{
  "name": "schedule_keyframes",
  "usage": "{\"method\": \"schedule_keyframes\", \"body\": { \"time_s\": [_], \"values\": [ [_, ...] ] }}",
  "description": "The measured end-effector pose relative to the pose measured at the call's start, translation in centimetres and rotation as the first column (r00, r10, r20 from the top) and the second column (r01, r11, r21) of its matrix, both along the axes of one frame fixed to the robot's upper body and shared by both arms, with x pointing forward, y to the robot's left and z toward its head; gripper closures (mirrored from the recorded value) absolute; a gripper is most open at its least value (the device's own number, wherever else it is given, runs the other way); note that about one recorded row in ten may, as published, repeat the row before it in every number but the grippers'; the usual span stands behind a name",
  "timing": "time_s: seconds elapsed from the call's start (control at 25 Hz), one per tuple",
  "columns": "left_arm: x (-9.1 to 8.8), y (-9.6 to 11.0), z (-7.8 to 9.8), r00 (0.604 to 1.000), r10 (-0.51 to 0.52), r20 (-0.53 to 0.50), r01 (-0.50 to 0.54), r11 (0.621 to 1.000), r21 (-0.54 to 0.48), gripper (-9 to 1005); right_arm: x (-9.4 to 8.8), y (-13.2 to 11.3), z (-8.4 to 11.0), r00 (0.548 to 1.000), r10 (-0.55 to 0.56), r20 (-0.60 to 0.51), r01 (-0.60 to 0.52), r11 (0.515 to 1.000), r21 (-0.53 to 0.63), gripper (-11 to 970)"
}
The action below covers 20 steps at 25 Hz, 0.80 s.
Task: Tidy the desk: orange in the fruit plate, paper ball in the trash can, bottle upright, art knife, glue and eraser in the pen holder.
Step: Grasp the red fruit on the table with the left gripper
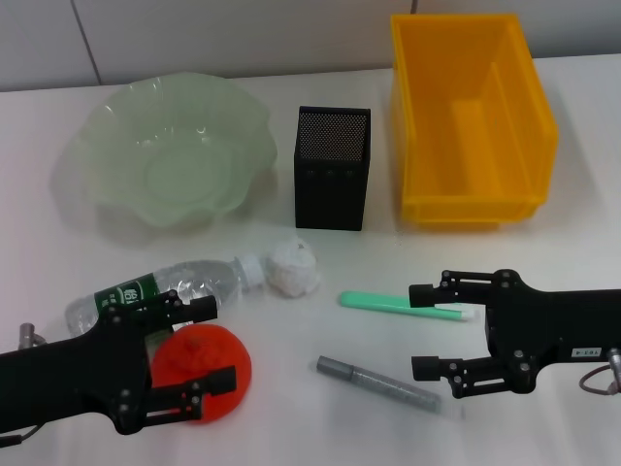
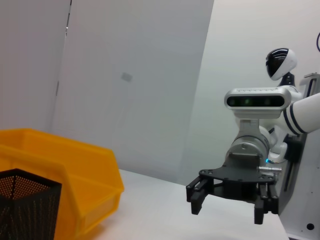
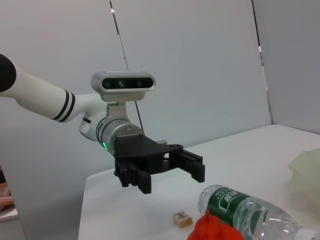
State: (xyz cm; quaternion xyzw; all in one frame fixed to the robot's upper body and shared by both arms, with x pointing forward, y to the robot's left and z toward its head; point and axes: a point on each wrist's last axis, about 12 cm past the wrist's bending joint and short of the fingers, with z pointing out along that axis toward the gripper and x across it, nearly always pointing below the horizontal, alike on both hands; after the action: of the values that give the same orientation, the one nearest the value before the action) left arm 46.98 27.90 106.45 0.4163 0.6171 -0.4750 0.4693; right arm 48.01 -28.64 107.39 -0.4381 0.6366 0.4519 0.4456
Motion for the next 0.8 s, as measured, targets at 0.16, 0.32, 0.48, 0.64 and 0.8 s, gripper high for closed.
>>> {"method": "schedule_keyframes", "body": {
  "time_s": [0.16, 0.32, 0.48, 0.64, 0.8],
  "values": [
    [0.23, -0.15, -0.12, 1.000, 0.009, 0.000, -0.009, 1.000, 0.008, 214, -0.06, 0.00, 0.02, 1.000, 0.003, -0.001, -0.003, 1.000, 0.003, 164],
    [0.32, -0.23, -0.11, 1.000, 0.009, -0.001, -0.009, 1.000, 0.008, 217, -0.12, -0.03, 0.00, 1.000, 0.003, -0.002, -0.003, 1.000, 0.004, 164],
    [0.27, -0.29, -0.15, 1.000, 0.001, -0.004, -0.001, 1.000, 0.013, 219, -0.12, -0.02, 0.00, 1.000, 0.004, -0.002, -0.004, 1.000, 0.004, 164],
    [0.03, -0.45, -0.21, 0.999, -0.034, -0.002, 0.034, 0.999, 0.028, 221, -0.12, -0.03, 0.01, 1.000, 0.003, -0.001, -0.003, 1.000, 0.004, 165],
    [-0.07, -0.44, -0.31, 0.999, -0.041, -0.002, 0.041, 0.999, 0.036, 224, -0.13, -0.04, 0.02, 1.000, 0.002, -0.001, -0.002, 1.000, 0.005, 165]
  ]
}}
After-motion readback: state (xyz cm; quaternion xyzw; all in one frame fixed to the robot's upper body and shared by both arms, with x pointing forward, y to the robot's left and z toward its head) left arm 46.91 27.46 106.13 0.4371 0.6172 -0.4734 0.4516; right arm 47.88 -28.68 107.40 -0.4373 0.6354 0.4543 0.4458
